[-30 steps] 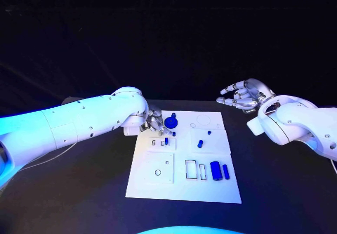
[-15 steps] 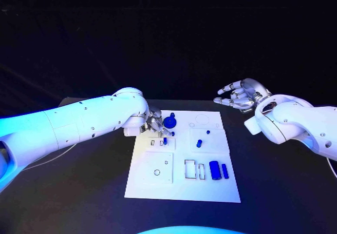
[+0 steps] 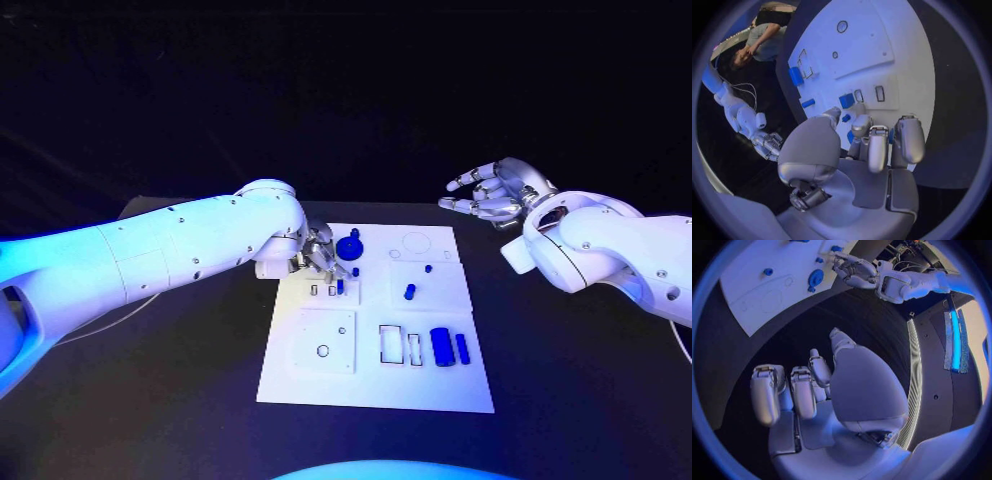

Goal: Assemble the parts on the task board

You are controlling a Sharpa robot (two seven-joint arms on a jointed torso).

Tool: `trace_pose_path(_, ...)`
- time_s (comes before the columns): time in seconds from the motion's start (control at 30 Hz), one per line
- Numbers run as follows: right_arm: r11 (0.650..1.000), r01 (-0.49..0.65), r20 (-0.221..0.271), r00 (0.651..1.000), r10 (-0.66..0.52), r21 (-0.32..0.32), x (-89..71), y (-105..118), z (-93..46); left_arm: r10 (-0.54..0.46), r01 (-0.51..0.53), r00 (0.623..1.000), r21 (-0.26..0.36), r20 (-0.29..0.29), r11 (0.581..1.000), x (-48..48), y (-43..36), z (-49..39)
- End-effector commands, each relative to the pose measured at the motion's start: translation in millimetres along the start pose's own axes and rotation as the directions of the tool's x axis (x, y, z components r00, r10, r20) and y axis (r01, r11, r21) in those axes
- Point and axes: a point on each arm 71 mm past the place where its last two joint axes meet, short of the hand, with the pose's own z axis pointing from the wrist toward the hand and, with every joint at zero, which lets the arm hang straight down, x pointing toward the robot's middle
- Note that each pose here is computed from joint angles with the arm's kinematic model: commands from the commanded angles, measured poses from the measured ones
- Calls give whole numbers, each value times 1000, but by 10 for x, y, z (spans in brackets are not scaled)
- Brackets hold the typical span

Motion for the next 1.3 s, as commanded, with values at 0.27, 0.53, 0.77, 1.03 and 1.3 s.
trace_pose_path(0.27, 1000, 11, -8, 1000, -11, -5, 21, 3, 13, -26, 28, 998, 25, -52, 999, 54, -41, 0)
trace_pose_path(0.53, 1000, 11, -5, 1000, -11, 0, 20, -2, 16, -33, 36, 997, 34, -69, 999, 74, -57, -4)
trace_pose_path(0.77, 1000, 11, -4, 1000, -11, 2, 24, -2, 22, -31, 34, 997, 32, -73, 999, 77, -52, -3)
trace_pose_path(1.03, 1000, 11, -5, 1000, -11, 3, 27, -4, 23, -35, 37, 997, 28, -71, 999, 74, -35, 4)
trace_pose_path(1.3, 1000, 11, -8, 1000, -11, 3, 32, -4, 23, -33, 36, 997, 27, -75, 999, 75, -28, 6)
